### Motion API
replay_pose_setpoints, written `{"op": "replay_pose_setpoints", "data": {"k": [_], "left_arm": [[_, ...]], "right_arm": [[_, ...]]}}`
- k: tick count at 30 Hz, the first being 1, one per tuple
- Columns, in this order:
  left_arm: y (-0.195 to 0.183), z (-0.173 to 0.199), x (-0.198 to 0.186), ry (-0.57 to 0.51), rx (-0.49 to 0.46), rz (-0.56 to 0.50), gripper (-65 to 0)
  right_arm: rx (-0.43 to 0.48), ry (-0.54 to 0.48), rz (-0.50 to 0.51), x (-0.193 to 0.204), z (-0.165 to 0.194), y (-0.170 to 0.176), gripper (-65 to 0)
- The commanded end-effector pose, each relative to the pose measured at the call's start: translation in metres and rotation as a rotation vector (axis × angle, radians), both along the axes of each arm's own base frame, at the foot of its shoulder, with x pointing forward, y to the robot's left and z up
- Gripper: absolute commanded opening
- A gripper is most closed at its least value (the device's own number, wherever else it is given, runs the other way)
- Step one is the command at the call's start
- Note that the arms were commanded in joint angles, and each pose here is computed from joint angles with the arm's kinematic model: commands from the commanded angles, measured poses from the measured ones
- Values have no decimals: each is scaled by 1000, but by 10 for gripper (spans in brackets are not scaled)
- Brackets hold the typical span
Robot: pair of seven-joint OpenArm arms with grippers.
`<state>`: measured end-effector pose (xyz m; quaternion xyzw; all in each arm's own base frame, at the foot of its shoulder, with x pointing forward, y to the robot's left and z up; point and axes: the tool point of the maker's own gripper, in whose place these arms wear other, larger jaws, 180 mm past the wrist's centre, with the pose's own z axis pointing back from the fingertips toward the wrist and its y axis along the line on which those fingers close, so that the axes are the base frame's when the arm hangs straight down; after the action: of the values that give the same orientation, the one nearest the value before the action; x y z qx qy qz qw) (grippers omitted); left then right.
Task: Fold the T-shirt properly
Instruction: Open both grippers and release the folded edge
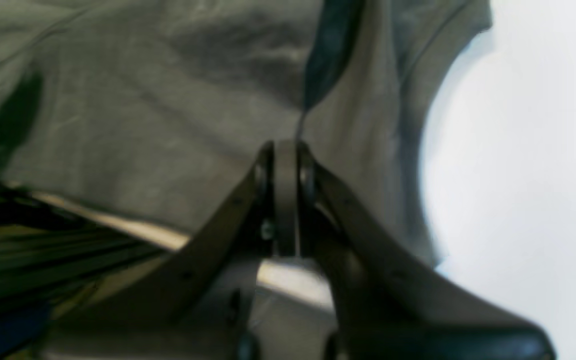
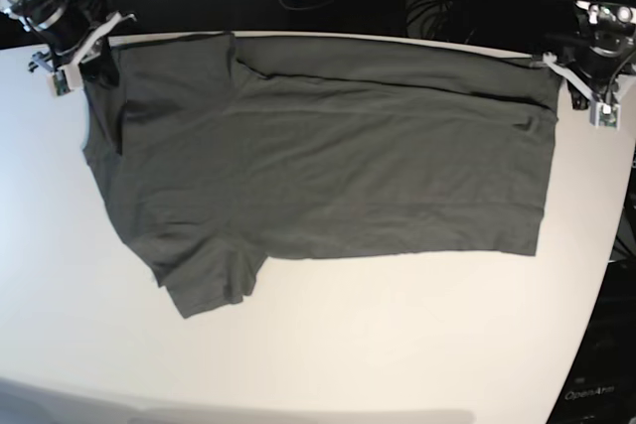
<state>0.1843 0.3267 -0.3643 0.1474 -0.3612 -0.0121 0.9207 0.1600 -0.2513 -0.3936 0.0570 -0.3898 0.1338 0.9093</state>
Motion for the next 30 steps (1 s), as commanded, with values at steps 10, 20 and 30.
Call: {"op": "replay_pose_setpoints", "data": {"k": [10, 20, 30], "left_arm": [[14, 23, 29, -30, 39, 14, -623], [17, 43, 75, -110, 45, -23, -576], [10, 30, 116, -51, 77, -88, -268]], "right_arm": [[-192, -68, 66, 69, 54, -24, -643], [-295, -79, 24, 143, 93, -47, -640], [-244, -55, 42, 170, 83, -37, -641]]}}
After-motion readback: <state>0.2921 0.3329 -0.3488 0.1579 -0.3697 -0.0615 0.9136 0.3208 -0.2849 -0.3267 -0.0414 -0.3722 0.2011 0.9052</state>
